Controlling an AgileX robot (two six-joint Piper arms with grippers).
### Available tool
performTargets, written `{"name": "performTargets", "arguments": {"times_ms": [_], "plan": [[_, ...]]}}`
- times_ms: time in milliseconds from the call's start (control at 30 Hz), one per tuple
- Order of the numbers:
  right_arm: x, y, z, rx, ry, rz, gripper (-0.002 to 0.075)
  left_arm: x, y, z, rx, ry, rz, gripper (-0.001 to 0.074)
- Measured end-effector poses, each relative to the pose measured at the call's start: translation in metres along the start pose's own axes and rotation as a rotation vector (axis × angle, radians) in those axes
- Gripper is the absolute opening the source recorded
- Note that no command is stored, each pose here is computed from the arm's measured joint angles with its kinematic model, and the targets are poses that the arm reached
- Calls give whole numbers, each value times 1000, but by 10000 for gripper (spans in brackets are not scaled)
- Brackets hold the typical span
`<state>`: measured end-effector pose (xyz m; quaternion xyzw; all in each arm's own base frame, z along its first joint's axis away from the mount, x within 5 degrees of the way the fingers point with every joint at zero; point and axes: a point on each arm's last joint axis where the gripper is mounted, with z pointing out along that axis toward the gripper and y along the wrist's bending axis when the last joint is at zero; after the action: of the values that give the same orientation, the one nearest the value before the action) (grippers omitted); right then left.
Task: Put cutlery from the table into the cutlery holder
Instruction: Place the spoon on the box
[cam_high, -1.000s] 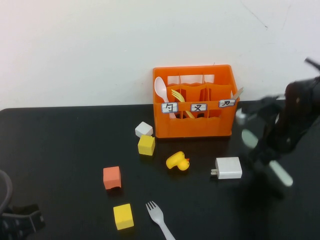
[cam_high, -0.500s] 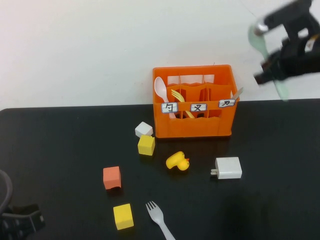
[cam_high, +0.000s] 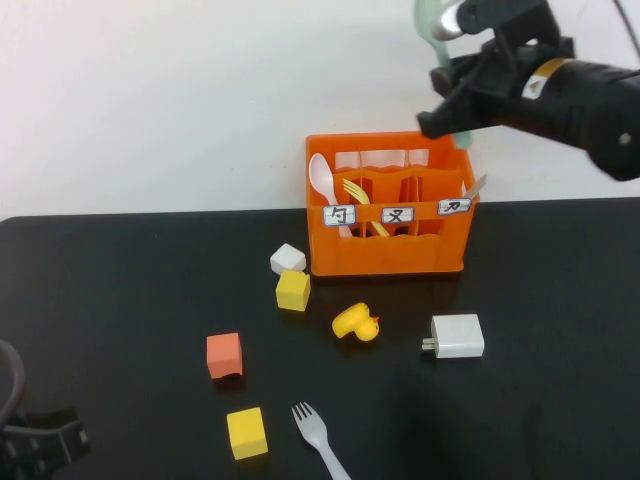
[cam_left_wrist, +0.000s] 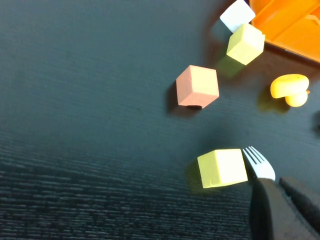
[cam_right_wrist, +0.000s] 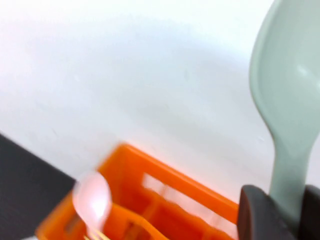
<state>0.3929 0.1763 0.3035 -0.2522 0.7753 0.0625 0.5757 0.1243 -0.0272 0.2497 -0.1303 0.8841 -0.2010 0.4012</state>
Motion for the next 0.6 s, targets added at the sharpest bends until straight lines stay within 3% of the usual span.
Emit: {"name": "performTargets", "arguments": {"times_ms": [433,600], "plan": [[18,59,40,-74,-154,72,141,-2,0,0,2,-23,0,-1],[27,71,50,-88,-182,108,141,-2,0,0,2,-23,0,-1]]}}
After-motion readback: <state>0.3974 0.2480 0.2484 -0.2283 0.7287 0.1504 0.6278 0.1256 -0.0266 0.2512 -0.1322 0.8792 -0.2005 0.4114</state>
